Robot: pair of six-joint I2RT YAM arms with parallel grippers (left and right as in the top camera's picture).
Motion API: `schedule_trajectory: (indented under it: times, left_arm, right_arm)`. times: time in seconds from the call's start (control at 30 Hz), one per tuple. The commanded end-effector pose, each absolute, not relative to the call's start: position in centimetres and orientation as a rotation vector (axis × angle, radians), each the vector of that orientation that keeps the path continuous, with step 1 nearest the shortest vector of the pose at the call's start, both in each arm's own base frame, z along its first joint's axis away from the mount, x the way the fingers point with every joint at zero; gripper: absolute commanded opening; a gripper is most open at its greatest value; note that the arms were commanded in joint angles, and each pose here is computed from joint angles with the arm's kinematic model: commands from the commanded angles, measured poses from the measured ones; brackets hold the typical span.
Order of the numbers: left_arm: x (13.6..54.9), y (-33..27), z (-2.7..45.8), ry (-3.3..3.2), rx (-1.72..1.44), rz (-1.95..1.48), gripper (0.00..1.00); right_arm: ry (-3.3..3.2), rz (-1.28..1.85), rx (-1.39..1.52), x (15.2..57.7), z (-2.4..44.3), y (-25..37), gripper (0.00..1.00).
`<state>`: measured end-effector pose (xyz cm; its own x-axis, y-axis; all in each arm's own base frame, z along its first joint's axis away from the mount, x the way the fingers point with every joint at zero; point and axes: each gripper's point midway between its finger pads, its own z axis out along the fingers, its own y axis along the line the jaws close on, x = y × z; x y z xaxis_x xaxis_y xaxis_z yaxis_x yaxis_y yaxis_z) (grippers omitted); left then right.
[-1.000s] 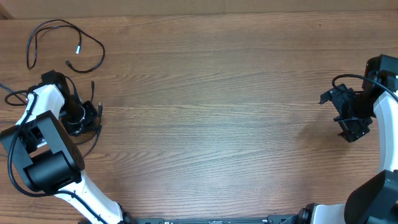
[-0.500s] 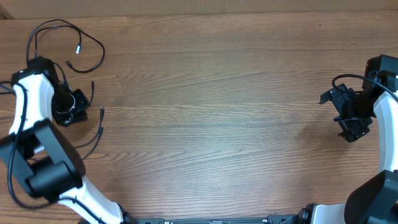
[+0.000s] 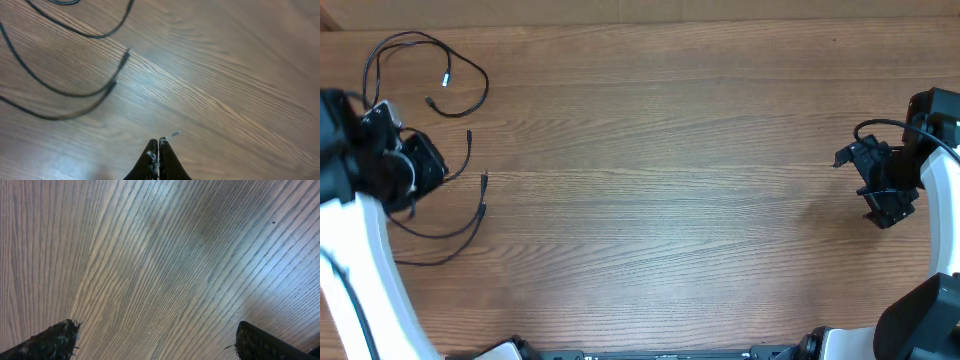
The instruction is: Untangle cables
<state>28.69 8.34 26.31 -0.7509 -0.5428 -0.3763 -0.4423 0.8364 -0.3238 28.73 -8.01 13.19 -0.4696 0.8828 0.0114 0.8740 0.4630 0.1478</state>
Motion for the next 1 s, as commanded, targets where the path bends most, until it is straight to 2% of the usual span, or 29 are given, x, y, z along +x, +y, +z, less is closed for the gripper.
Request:
schedule_trajectory:
  times: [0.0, 0.13, 0.3, 0.4, 0.5, 0.53, 0.6, 0.7, 0.73, 0.77, 0.8, 0.83, 0.97]
  left_arm:
    - [26.8, 5.8, 29.5, 2.482, -0.620, -0.364, 0.04]
    - [24.1, 3.0, 31.2, 2.470, -0.479, -0.439, 0.04]
    - [21.8, -4.6, 34.0, 2.365, 0.166, -0.663, 0.04]
    - [20.2, -8.3, 34.4, 2.313, 0.477, -0.717, 0.10]
    - [19.2, -10.0, 33.6, 2.338, 0.628, -0.683, 0.15]
    - [19.0, -10.3, 33.3, 2.351, 0.663, -0.664, 0.19]
    - [18.8, -10.6, 32.9, 2.377, 0.689, -0.631, 0.38]
    - [19.3, -10.3, 32.4, 2.418, 0.639, -0.585, 0.37]
    - [19.5, -10.2, 32.4, 2.428, 0.609, -0.584, 0.39]
    - [19.8, -10.2, 32.4, 2.432, 0.586, -0.585, 0.47]
    - [20.0, -10.1, 32.4, 2.436, 0.564, -0.584, 0.67]
    - [20.3, -10.1, 32.5, 2.439, 0.539, -0.584, 1.00]
    - [21.1, -10.2, 32.5, 2.433, 0.526, -0.587, 1.00]
  right_arm:
    - [2.628, 0.202, 1.570, 28.8, 13.3, -8.1, 1.00]
    - [2.602, 0.256, 1.575, 29.5, 13.5, -7.8, 1.00]
    - [2.603, 0.380, 1.545, 30.3, 13.8, -6.6, 1.00]
    - [2.671, 0.491, 1.508, 29.6, 14.0, -5.0, 1.00]
    - [2.757, 0.614, 1.397, 28.9, 14.4, -3.3, 1.00]
    - [2.779, 0.618, 1.384, 28.5, 14.5, -3.0, 1.00]
    - [2.820, 0.611, 1.335, 27.7, 14.8, -2.7, 1.00]
    - [2.861, 0.612, 1.236, 26.3, 15.9, -2.2, 1.00]
    - [2.869, 0.610, 1.189, 25.8, 16.5, -2.1, 1.00]
    - [2.873, 0.609, 1.151, 25.3, 16.9, -1.9, 1.00]
    - [2.871, 0.606, 1.105, 24.7, 17.7, -1.7, 1.00]
    - [2.864, 0.603, 1.072, 24.2, 18.4, -1.5, 1.00]
    - [2.782, 0.585, 0.987, 21.3, 21.7, -0.5, 1.00]
